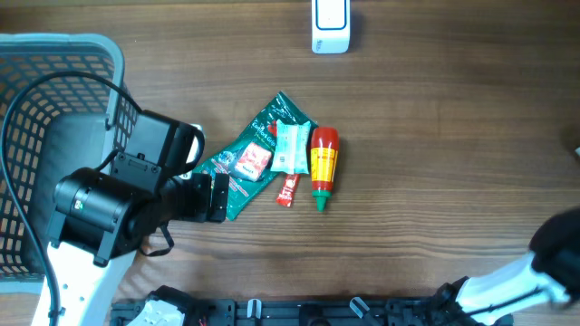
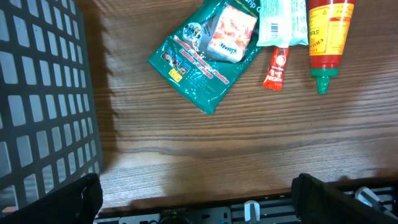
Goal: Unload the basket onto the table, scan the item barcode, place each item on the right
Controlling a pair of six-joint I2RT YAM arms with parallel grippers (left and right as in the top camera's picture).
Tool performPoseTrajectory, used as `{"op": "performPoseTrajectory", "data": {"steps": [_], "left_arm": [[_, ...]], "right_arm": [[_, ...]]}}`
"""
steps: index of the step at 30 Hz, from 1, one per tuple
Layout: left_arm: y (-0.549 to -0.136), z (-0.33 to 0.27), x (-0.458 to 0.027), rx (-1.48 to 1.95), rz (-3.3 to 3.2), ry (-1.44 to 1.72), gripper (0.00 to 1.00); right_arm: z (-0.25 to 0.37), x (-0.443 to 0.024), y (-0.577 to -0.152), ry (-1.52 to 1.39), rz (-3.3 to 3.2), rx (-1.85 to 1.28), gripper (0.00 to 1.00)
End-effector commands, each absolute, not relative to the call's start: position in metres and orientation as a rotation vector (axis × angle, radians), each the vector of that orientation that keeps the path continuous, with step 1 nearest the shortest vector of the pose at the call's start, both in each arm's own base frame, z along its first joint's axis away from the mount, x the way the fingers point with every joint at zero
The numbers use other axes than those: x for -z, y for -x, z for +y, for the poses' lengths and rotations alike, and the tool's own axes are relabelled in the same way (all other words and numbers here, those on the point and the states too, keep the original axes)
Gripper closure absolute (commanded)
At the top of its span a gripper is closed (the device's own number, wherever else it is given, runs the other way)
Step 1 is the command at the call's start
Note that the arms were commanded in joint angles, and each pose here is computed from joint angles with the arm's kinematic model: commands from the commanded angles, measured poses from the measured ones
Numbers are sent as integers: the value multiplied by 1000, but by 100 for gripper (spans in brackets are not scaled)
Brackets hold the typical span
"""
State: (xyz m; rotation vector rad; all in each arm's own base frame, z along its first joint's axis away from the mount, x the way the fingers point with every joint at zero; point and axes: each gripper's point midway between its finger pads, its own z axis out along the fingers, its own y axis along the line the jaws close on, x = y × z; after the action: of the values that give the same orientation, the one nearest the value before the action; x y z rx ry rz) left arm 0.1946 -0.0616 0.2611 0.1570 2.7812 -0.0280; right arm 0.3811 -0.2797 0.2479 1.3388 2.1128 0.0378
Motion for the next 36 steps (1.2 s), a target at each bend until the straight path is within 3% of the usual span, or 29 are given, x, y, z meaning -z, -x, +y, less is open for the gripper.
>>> {"op": "performPoseTrajectory", "data": {"steps": [1,6,13,29,36], "left_arm": [[-194,-62,-264,51,2773,-139,0],[-194,-62,-264,51,2773,-139,0],[-194,-62,-264,51,2773,-139,0],[-194,-62,-264,51,2773,-139,0],[-194,-62,-264,51,2773,-139,0]], "right_arm": [[-199,-329,-384,-1234,2005,-321,0],[-119,-370,-366,-1108,2028,-421,0],[-54,-382,-347,-984,2114,-505,0],[-38,-358,-317,-1010,2272,-483,0],[-3,-362,-314,-895,2322,-530,0]]}}
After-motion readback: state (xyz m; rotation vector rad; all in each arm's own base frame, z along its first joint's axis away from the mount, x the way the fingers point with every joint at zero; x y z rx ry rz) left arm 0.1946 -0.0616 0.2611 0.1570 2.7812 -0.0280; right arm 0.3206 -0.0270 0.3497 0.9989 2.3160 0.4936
